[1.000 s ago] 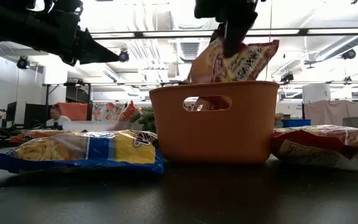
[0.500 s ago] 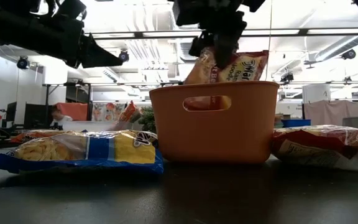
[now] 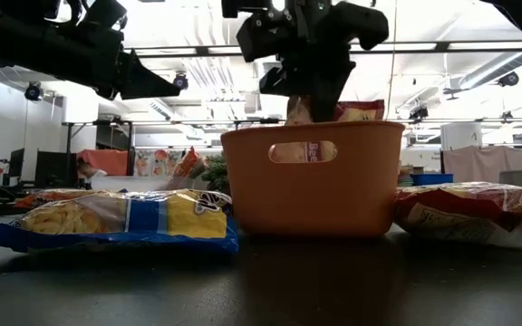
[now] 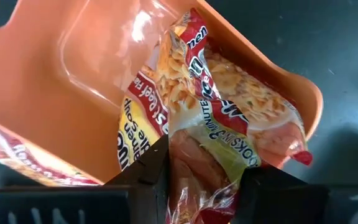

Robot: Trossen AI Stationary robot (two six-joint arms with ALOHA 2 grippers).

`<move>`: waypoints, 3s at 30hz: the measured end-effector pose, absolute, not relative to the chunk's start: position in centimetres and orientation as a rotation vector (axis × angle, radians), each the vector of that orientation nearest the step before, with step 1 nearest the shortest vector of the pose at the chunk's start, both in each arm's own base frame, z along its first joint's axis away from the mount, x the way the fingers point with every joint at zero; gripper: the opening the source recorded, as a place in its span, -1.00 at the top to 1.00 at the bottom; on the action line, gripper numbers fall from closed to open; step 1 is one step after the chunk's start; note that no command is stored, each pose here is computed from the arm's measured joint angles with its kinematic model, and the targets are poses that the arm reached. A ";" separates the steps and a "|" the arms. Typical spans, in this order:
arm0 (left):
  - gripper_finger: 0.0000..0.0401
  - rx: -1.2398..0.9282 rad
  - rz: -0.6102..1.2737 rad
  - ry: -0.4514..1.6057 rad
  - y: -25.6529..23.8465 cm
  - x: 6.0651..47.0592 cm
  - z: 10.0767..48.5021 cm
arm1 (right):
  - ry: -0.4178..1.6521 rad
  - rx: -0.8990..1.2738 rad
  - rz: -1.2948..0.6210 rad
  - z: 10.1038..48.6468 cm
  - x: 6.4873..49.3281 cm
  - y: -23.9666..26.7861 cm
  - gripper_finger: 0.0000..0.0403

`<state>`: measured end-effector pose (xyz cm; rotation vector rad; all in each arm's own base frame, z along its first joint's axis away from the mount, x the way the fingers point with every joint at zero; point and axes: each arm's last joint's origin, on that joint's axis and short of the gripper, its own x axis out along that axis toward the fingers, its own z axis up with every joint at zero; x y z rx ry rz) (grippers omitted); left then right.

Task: Sort Maruchan noodles
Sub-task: Put the red noodle pack into the orange bin

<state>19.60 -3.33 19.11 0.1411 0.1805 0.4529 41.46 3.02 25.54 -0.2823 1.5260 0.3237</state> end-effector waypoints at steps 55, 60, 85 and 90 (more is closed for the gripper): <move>0.77 0.008 0.095 -0.002 -4.6 22.3 18.4 | 0.619 -0.004 -0.005 24.9 29.2 5.1 0.35; 0.53 -0.038 0.100 -0.017 -4.5 23.7 17.9 | 0.366 -0.108 0.011 25.5 27.8 4.2 0.37; -0.08 -0.254 0.141 0.139 -4.0 31.3 13.3 | 0.030 -0.367 -0.094 28.7 23.6 1.0 0.37; -0.10 -0.273 0.156 0.208 -4.0 32.0 12.4 | 0.041 -0.369 -0.098 28.6 23.7 0.8 0.37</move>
